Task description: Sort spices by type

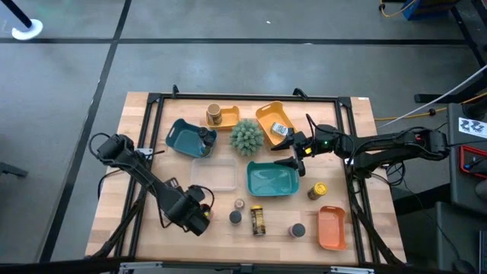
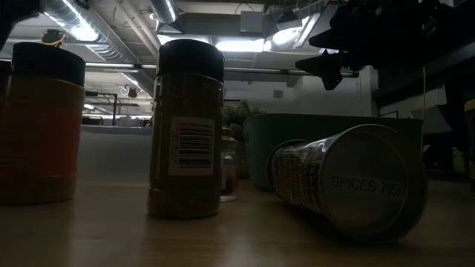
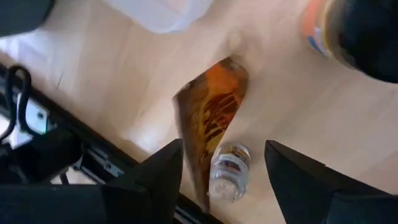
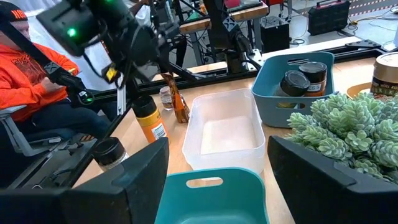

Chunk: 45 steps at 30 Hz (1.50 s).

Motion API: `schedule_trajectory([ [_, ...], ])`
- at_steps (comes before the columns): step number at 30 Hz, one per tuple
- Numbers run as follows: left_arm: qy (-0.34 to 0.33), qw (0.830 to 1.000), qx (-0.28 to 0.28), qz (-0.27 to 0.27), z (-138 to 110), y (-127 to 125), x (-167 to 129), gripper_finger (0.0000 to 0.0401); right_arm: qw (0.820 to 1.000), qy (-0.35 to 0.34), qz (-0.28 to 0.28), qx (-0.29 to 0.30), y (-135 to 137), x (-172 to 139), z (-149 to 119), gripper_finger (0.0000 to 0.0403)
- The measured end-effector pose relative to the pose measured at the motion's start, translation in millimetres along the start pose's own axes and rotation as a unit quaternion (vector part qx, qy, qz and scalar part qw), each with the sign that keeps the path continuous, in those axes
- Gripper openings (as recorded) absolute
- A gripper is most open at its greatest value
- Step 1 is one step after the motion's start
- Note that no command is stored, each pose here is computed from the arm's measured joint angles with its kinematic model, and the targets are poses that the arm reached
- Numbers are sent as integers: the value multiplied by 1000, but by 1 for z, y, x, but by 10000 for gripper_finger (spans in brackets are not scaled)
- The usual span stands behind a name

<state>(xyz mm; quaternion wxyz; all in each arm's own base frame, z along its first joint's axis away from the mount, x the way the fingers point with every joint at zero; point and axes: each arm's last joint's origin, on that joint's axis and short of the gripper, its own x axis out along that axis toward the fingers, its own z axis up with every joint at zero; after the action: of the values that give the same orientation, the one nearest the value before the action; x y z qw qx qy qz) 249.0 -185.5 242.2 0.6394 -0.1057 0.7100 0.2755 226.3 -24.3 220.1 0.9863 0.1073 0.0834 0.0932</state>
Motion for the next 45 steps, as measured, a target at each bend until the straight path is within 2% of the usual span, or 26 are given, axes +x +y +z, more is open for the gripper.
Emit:
schedule_trajectory([
  [6, 11, 999, 33, 28, 4, -13, 16, 210, 1000, 0, 0, 0, 0, 0, 0, 273],
  [16, 13, 998, 43, 44, 4, -19, 49, 209, 1000, 0, 1, -1, 0, 0, 0, 273],
  [19, 16, 998, 41, 54, 2, -16, 59, 194, 1000, 0, 1, -1, 0, 0, 0, 273],
  [22, 18, 997, 42, 66, 1, -14, 63, 159, 1000, 0, 1, -1, 0, 0, 0, 273],
  [30, 18, 997, 46, 62, 1, -13, 62, 33, 1000, 0, 1, -2, 0, 0, 0, 273],
  [32, 21, 996, 51, 63, 1, -13, 60, 13, 1000, 0, 1, -2, 0, 0, 0, 273],
  [38, 24, 995, 76, 63, 2, -13, 44, 20, 1000, 0, 1, -2, 0, 0, 0, 273],
  [45, 28, 993, 88, 70, 2, -8, 16, 8, 1000, 0, 1, -1, 0, 0, 0, 273],
])
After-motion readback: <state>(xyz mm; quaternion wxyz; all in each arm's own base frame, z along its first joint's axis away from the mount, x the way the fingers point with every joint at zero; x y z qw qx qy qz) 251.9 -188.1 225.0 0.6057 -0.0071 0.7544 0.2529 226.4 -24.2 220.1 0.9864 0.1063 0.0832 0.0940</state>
